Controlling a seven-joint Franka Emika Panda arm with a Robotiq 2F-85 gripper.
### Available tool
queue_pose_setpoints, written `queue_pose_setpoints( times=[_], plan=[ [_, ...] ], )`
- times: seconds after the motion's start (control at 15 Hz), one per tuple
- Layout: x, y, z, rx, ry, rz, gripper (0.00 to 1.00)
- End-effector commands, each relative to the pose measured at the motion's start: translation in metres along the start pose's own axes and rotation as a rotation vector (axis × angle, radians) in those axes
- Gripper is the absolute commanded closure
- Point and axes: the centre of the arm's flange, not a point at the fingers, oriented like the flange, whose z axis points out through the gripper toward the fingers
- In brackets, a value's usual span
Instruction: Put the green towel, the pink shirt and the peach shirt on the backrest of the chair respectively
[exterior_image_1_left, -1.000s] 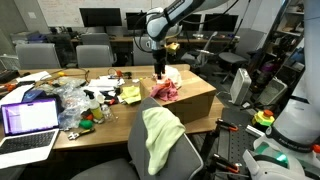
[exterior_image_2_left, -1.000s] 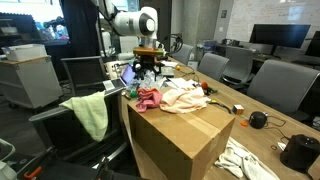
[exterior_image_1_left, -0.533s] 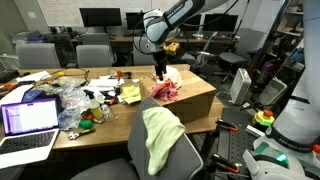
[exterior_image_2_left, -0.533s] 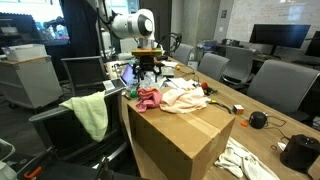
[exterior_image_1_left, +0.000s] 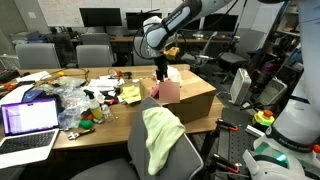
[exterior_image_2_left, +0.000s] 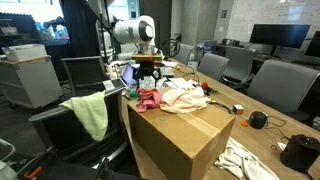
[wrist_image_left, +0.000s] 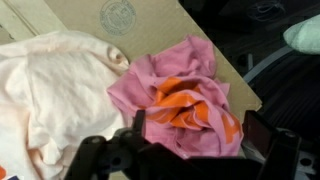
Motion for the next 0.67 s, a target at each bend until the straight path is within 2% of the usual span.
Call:
queue_pose_setpoints(
  times=[0.0,0.6],
  plan=[
    [0.0047,0.0049,0.0066,0.021,-0.016,0.001,0.00],
    [0.0088,-0.0016,0.0163,0.041,-0.028,-0.014,0.00]
  ],
)
